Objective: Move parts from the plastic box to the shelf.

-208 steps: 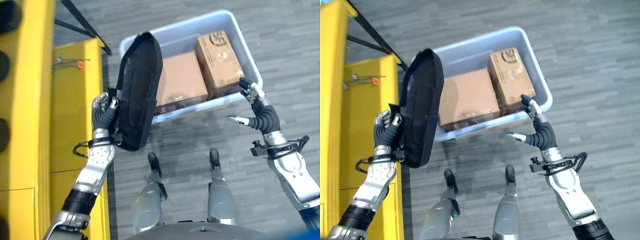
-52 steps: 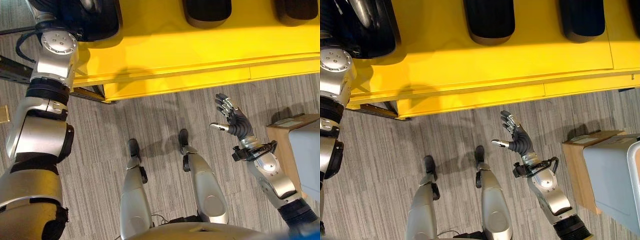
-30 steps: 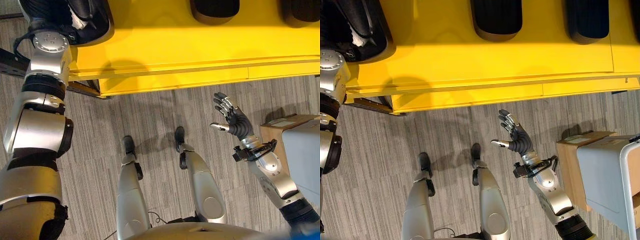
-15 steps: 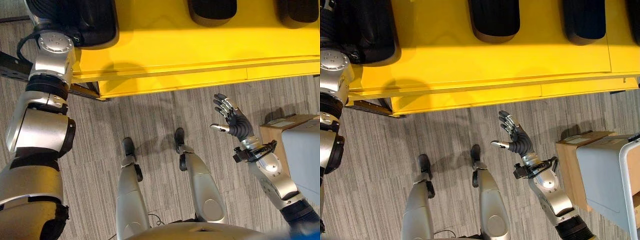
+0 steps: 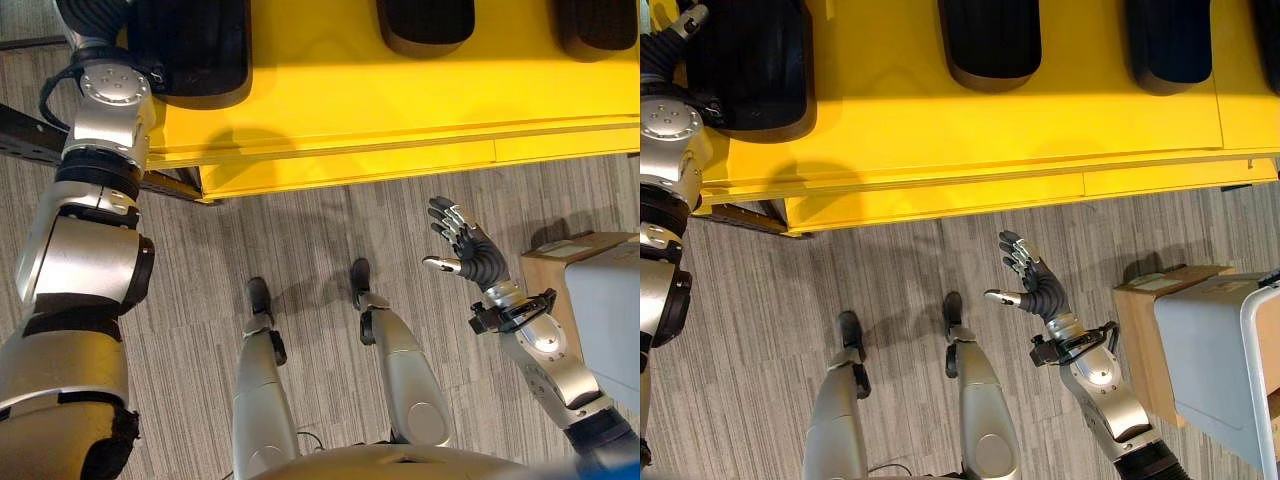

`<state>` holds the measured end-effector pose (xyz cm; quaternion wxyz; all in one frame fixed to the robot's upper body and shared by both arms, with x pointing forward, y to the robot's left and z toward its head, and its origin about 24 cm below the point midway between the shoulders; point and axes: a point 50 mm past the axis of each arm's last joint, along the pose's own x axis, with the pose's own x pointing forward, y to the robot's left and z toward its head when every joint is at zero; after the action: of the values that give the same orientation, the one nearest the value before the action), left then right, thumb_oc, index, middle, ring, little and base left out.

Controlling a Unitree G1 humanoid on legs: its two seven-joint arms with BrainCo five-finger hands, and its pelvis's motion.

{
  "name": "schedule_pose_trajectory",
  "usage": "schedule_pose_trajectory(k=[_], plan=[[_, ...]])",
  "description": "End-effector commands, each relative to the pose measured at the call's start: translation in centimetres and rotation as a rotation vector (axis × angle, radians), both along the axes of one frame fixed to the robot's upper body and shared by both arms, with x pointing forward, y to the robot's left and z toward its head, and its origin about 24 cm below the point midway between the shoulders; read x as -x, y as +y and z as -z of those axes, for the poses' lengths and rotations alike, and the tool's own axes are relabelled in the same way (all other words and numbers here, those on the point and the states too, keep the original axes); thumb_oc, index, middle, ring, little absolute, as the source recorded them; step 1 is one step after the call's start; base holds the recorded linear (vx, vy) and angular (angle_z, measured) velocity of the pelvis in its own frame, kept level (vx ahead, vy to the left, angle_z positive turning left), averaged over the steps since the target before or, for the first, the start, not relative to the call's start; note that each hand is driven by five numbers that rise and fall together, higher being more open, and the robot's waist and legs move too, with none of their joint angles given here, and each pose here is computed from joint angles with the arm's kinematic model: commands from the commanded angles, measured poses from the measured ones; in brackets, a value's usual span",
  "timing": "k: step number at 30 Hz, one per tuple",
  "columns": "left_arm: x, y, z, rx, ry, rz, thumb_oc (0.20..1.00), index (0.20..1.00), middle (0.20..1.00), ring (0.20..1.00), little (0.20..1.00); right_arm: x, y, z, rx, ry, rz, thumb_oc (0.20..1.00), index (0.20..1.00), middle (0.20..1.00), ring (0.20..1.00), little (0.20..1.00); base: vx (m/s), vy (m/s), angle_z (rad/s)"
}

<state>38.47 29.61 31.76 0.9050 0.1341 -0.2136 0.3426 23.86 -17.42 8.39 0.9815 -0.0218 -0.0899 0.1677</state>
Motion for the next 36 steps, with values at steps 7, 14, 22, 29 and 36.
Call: schedule_pose_trajectory(k=[7,14,22,29,36], plan=[[2.0,-0.7,-5.9,0.011,-0.281,0.104,1.000,1.000,1.000,1.000,1.000,0.2,-1.3,-2.5,0.020,-0.120,0.004,1.000,1.000,1.000,1.000,1.000,0.00,-0.005,0.01],[4.4,-4.6,-8.6,-0.181,-0.475,0.240,1.000,1.000,1.000,1.000,1.000,0.0,-1.9,-2.7,0.034,-0.136,0.036,1.000,1.000,1.000,1.000,1.000,-0.04,-0.026,0.13],[6.7,-7.0,-5.6,-0.479,-0.494,0.284,1.000,1.000,1.000,1.000,1.000,0.2,-2.5,-2.7,0.031,-0.140,0.072,1.000,1.000,1.000,1.000,1.000,0.01,-0.011,0.07],[8.4,-8.8,3.9,-0.806,-0.310,0.237,1.000,1.000,1.000,1.000,1.000,0.3,-3.2,-3.5,0.001,-0.194,0.121,1.000,1.000,1.000,1.000,1.000,0.01,0.009,0.02],[9.4,-10.3,8.2,-0.861,-0.237,0.290,1.000,1.000,1.000,1.000,1.000,0.2,-2.8,-4.1,-0.022,-0.233,0.137,1.000,1.000,1.000,1.000,1.000,0.00,0.000,0.00]])
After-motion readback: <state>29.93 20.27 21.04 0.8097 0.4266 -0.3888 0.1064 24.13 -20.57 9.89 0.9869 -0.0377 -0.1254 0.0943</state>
